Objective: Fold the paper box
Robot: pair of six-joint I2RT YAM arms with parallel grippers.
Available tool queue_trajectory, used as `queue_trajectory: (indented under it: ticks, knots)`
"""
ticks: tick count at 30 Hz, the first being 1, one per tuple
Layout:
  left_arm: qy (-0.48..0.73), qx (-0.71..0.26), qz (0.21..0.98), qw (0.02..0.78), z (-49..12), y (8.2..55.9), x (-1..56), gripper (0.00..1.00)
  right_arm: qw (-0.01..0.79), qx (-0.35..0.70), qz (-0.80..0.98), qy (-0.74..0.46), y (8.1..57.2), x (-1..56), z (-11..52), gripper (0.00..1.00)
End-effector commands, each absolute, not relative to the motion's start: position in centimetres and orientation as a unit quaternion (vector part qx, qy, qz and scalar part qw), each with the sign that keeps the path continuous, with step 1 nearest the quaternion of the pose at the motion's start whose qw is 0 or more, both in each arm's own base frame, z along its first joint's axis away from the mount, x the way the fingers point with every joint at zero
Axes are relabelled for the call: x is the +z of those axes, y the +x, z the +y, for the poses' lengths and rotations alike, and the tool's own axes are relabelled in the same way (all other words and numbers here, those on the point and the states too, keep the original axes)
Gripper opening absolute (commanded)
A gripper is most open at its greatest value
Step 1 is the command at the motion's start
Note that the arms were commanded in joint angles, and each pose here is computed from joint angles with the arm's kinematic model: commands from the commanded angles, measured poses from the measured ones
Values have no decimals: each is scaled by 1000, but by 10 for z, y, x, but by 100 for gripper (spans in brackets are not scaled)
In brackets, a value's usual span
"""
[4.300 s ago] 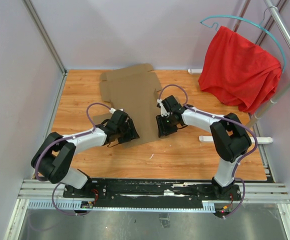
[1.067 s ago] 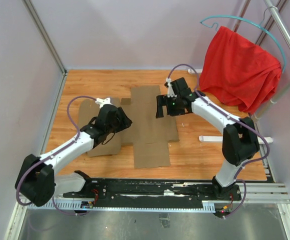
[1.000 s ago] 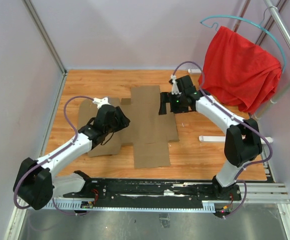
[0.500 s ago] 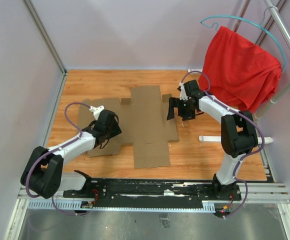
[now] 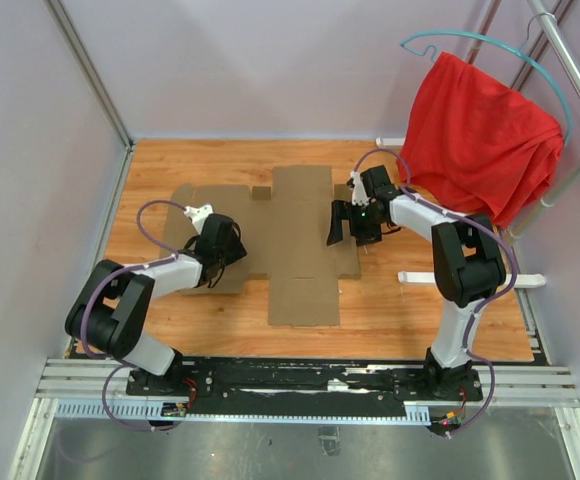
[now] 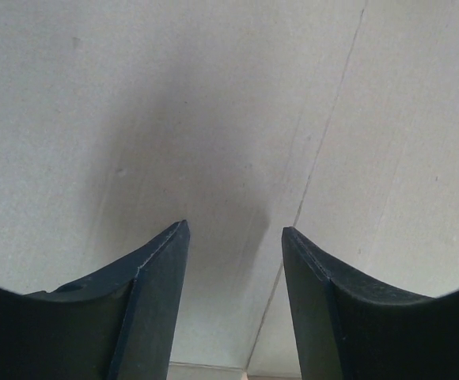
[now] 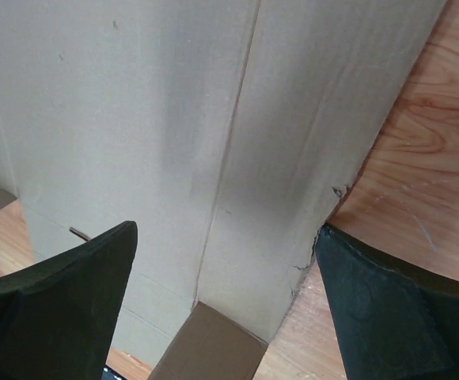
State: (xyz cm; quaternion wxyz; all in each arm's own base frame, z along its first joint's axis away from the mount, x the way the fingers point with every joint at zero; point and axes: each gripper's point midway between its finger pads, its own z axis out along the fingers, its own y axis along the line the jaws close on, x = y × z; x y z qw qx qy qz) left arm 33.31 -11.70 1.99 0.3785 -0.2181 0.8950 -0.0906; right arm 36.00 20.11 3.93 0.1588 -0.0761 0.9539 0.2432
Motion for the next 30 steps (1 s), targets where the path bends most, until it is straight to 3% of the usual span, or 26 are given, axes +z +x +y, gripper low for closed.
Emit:
queue_trajectory:
  ticks: [1,17,23,26,30]
  knots:
    - [-202,-91,938,267,-122,287,-45,57,122,258,952,-106,338,25,224,94]
    - [-214,-163,933,240,-134,246,-53,55,226,276,926,-121,361,128,243,89]
    - [-214,-177,931,238,-138,233,-53,55,226,304,915,-140,363,139,263,88]
    - [-214,-173,932,234,-137,230,-55,55,227,262,929,-133,368,128,250,88]
    - [-213,-172,933,235,-136,230,-56,55,261,123,953,-98,384,119,198,92]
